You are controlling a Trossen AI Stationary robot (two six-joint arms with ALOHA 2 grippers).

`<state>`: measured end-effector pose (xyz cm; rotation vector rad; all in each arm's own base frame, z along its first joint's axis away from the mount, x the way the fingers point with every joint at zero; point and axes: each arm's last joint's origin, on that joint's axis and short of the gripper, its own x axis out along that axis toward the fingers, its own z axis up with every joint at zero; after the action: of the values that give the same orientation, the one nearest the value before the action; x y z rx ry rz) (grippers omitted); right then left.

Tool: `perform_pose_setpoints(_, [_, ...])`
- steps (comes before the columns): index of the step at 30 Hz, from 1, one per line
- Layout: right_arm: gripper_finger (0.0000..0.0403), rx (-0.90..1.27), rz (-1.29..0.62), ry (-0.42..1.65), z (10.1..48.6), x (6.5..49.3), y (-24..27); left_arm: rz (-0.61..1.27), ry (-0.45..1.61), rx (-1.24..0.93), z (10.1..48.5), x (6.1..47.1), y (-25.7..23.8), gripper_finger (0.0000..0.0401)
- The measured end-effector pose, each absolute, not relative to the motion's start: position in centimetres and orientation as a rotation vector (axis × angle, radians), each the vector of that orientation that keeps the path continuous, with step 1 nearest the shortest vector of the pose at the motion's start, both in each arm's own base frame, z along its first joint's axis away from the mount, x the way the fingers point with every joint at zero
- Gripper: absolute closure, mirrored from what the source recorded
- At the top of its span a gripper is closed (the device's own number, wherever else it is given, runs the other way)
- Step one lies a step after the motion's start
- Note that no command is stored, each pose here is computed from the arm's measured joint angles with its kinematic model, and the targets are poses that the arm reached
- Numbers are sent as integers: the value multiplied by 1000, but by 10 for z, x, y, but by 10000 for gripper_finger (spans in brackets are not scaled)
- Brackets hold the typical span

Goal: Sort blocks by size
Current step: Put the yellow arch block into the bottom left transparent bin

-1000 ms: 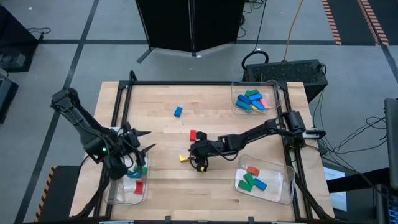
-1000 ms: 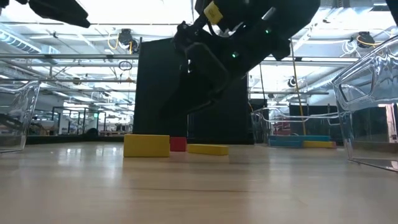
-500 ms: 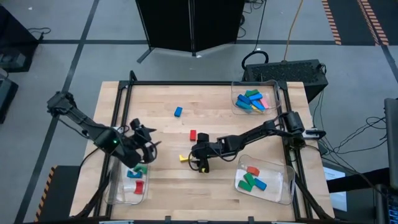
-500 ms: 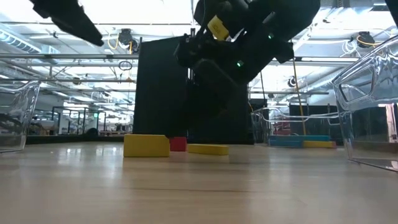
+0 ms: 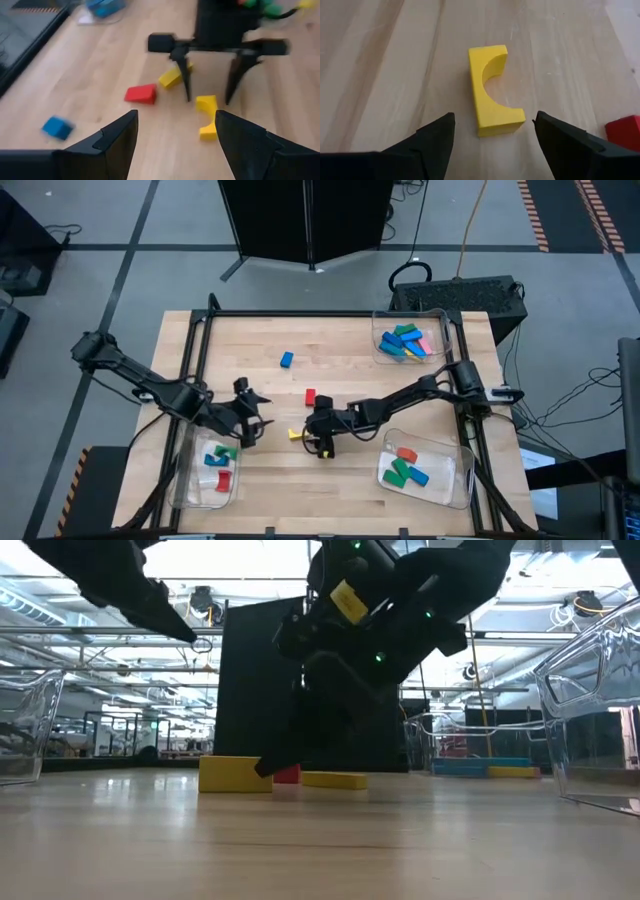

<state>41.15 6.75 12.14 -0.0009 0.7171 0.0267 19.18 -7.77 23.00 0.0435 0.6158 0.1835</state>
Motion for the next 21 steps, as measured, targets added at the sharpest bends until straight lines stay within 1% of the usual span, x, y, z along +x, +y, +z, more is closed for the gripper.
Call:
perform_pose_setpoints(3, [138,-11,30,719,121,412,67,114,557,24,218,193,-79,137])
perform_pose_setpoints(5, [138,-13,31,714,121,412,67,100,532,3,212,194,-77,137])
perform_pose_setpoints(10, [138,-13,43,719,118,412,68,98,534,-28,195,192,-69,137])
perform_pose_setpoints(16, [138,-6,60,703,106,417,66,15,483,-61,182,190,-66,137])
perform_pose_setpoints(18, [143,5,58,714,101,417,64,12,479,-62,179,189,-66,137])
perform_pose_setpoints(21, [161,29,58,717,99,418,60,15,491,-55,174,186,-65,137])
